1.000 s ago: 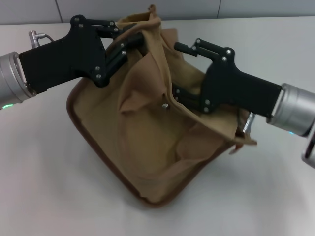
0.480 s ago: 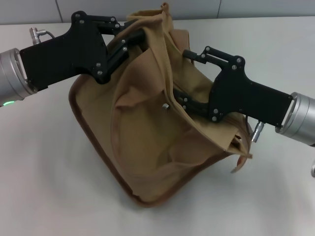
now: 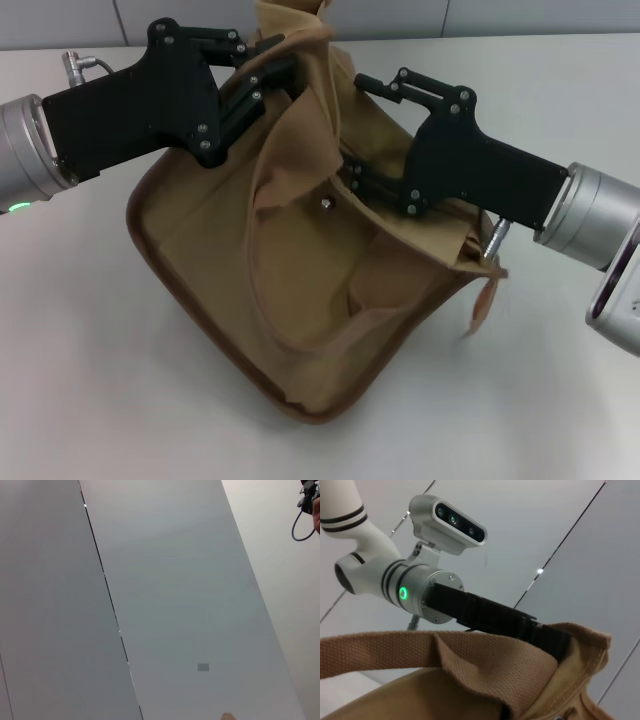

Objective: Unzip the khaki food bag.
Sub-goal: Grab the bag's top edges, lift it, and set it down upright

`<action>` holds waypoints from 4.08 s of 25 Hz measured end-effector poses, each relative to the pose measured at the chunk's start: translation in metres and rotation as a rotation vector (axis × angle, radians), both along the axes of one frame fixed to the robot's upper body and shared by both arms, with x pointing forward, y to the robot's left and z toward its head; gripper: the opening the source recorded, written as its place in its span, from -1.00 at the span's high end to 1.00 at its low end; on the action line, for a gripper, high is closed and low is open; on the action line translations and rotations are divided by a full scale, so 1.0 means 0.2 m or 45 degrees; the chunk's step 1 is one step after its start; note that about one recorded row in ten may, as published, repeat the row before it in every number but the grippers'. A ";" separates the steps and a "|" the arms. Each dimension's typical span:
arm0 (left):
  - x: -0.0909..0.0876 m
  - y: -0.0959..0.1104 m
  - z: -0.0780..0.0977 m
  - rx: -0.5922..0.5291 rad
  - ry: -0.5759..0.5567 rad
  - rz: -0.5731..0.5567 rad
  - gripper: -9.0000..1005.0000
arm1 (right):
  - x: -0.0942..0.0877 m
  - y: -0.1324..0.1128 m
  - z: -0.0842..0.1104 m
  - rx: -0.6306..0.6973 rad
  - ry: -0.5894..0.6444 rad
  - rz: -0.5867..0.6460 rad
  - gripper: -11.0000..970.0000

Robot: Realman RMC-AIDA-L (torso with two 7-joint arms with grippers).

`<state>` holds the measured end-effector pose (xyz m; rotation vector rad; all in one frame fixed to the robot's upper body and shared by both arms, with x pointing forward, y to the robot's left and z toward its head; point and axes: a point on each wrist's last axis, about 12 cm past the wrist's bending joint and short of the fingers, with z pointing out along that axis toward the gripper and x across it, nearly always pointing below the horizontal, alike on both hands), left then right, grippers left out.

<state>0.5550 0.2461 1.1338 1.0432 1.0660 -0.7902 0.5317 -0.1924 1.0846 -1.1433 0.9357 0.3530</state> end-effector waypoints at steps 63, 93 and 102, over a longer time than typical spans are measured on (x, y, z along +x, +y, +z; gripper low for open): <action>0.01 -0.03 0.02 -0.011 -0.013 -0.033 0.86 | 0.08 0.03 0.02 0.077 0.368 0.037 0.30; 0.02 -0.03 0.02 -0.034 -0.018 -0.006 0.90 | -0.03 -0.16 0.01 0.083 0.368 0.001 0.98; 0.01 -0.02 0.01 -0.049 -0.026 0.010 0.95 | -0.15 -0.30 0.01 0.167 0.426 0.031 0.98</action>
